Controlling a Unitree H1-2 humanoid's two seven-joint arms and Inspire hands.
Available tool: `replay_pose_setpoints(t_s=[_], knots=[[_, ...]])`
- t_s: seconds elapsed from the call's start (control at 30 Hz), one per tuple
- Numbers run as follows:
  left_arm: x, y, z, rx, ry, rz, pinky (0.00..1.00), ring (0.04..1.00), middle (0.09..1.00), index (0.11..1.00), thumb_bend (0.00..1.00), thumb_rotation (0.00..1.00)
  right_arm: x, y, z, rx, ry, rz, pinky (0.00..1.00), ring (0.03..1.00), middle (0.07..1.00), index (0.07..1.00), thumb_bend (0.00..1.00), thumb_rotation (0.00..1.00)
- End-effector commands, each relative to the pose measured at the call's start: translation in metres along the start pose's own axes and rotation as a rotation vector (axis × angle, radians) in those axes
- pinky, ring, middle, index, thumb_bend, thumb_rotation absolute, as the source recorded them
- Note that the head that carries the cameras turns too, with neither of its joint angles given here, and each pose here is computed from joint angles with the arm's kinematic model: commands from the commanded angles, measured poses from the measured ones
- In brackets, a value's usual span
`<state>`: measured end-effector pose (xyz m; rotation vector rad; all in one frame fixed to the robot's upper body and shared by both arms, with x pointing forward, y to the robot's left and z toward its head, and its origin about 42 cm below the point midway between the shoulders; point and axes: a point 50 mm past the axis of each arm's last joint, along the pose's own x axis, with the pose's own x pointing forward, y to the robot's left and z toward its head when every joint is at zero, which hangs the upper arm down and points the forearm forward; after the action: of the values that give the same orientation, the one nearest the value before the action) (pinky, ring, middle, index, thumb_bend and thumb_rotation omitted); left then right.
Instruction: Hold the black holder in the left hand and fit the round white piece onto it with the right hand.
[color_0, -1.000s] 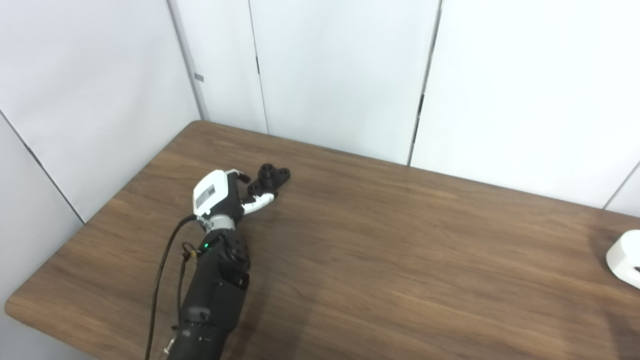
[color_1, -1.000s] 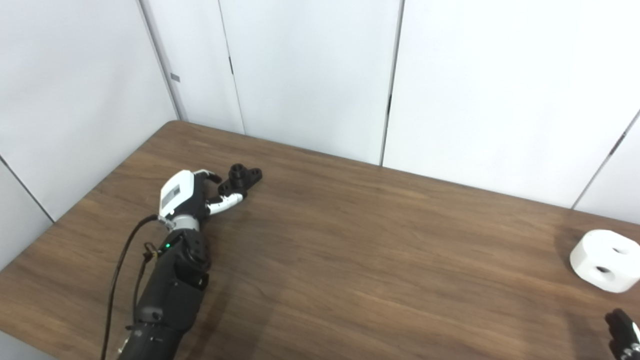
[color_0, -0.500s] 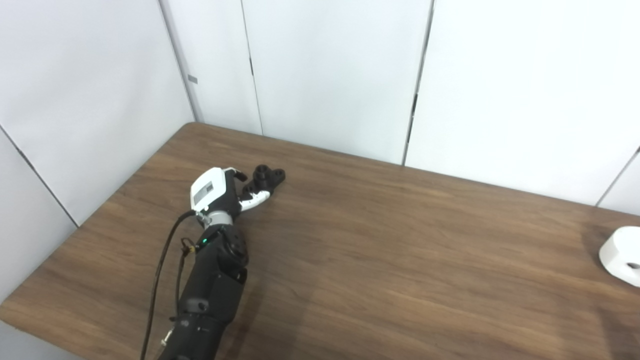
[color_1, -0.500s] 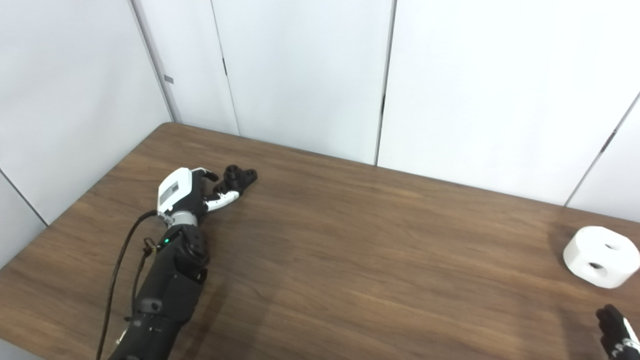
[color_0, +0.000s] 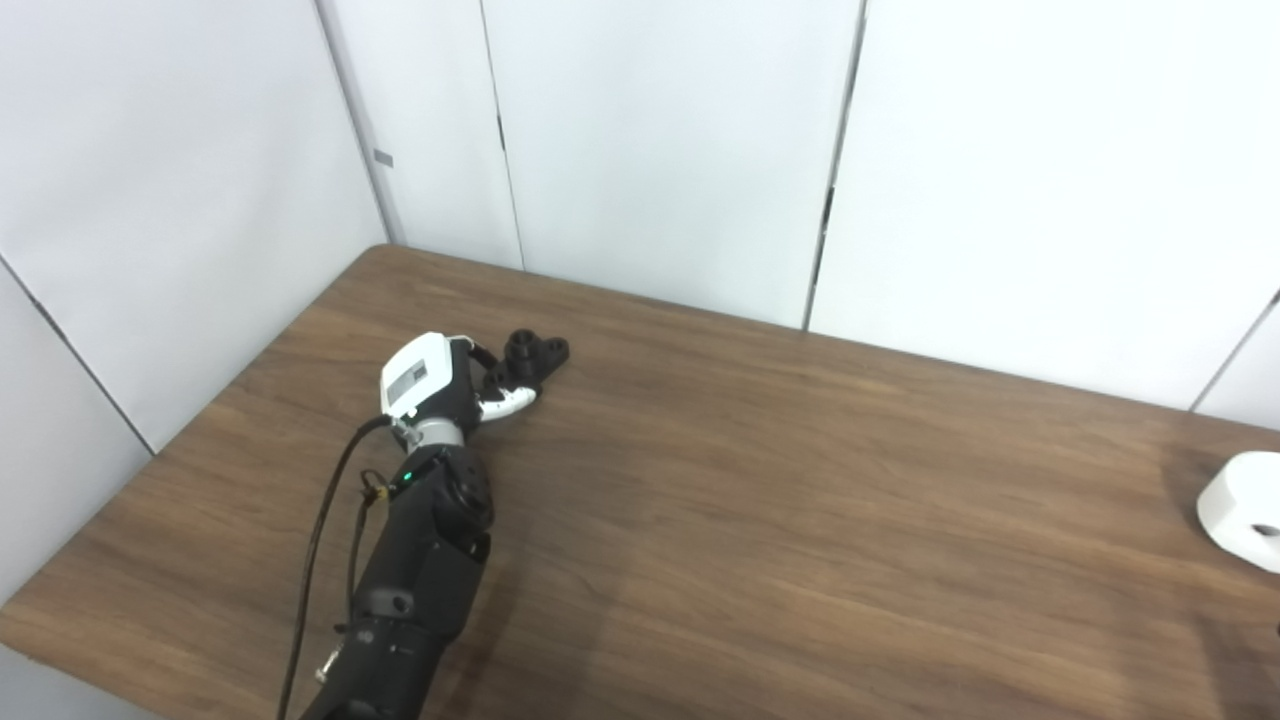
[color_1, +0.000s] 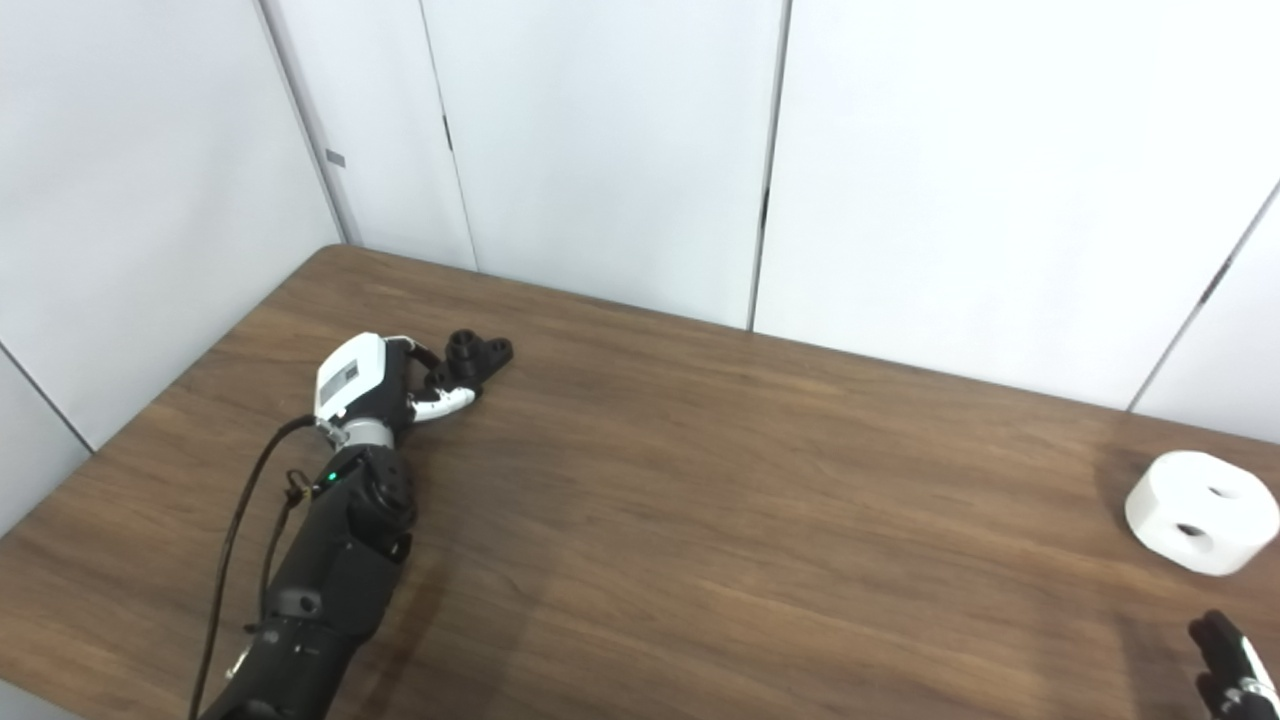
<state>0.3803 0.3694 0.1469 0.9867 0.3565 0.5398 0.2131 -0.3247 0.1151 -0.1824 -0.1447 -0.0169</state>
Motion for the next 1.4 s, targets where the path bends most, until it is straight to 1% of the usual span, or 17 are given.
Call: replay_pose_setpoints(t_s=[0.0, 0.1, 0.2, 0.23, 0.27, 0.3, 0.37, 0.6, 0.77, 0.9, 1.03, 1.23, 1.37], knots=[[0.005, 0.016, 0.006, 0.010, -0.022, 0.049, 0.93, 0.921, 0.856, 0.613, 0.73, 0.33, -0.016, 0.009, -0.014, 0.045, 0.049, -0.016, 1.00, 0.988, 0.951, 0.949, 0.60, 1.00], [0.005, 0.016, 0.005, 0.018, -0.023, 0.054, 0.93, 0.916, 0.855, 0.604, 0.73, 0.31, -0.015, 0.009, -0.013, 0.046, 0.048, -0.018, 1.00, 0.990, 0.948, 0.947, 0.60, 1.00], [0.004, 0.016, 0.005, 0.011, -0.023, 0.058, 0.93, 0.917, 0.850, 0.587, 0.73, 0.26, -0.015, 0.008, -0.012, 0.033, 0.051, -0.016, 1.00, 0.991, 0.949, 0.947, 0.60, 1.00], [0.003, 0.016, 0.005, 0.005, -0.024, 0.059, 0.94, 0.919, 0.847, 0.561, 0.69, 0.20, -0.015, 0.008, -0.012, 0.032, 0.052, -0.016, 1.00, 0.995, 0.951, 0.948, 0.60, 1.00], [0.002, 0.016, 0.005, 0.001, -0.025, 0.060, 0.94, 0.921, 0.847, 0.527, 0.61, 0.14, -0.015, 0.008, -0.012, 0.033, 0.052, -0.017, 1.00, 0.995, 0.951, 0.948, 0.60, 1.00], [0.002, 0.016, 0.005, -0.006, -0.025, 0.063, 0.94, 0.922, 0.847, 0.510, 0.56, 0.11, -0.015, 0.008, -0.012, 0.034, 0.053, -0.019, 1.00, 0.995, 0.951, 0.948, 0.61, 1.00], [0.001, 0.016, 0.005, -0.012, -0.025, 0.065, 0.94, 0.920, 0.841, 0.495, 0.53, 0.08, -0.015, 0.008, -0.012, 0.036, 0.053, -0.021, 1.00, 0.996, 0.952, 0.948, 0.60, 1.00], [0.000, 0.016, 0.004, -0.047, -0.034, 0.084, 0.96, 0.909, 0.814, 0.485, 0.52, 0.05, -0.014, 0.007, -0.012, 0.044, 0.048, -0.019, 1.00, 0.994, 0.947, 0.949, 0.58, 1.00], [-0.001, 0.017, 0.004, -0.054, -0.046, 0.082, 0.96, 0.911, 0.819, 0.486, 0.52, 0.05, -0.013, 0.007, -0.013, 0.045, 0.052, -0.020, 1.00, 0.995, 0.947, 0.949, 0.59, 1.00], [-0.001, 0.016, 0.003, -0.049, -0.056, 0.077, 0.97, 0.900, 0.790, 0.487, 0.52, 0.05, -0.013, 0.008, -0.013, 0.041, 0.053, -0.020, 1.00, 0.997, 0.948, 0.951, 0.58, 1.00], [-0.001, 0.013, 0.002, -0.034, -0.072, 0.073, 0.95, 0.874, 0.760, 0.488, 0.52, 0.05, -0.012, 0.009, -0.013, 0.033, 0.051, -0.020, 1.00, 0.989, 0.944, 0.949, 0.58, 1.00], [-0.010, 0.013, 0.004, -0.043, -0.108, 0.047, 0.96, 0.880, 0.777, 0.487, 0.52, 0.05, -0.012, 0.011, -0.014, 0.019, 0.050, -0.019, 1.00, 0.981, 0.939, 0.943, 0.57, 1.00], [-0.023, 0.016, 0.007, -0.035, -0.153, 0.015, 0.97, 0.886, 0.785, 0.488, 0.52, 0.05, -0.012, 0.013, -0.012, 0.009, 0.054, -0.020, 1.00, 0.962, 0.930, 0.938, 0.57, 1.00]])
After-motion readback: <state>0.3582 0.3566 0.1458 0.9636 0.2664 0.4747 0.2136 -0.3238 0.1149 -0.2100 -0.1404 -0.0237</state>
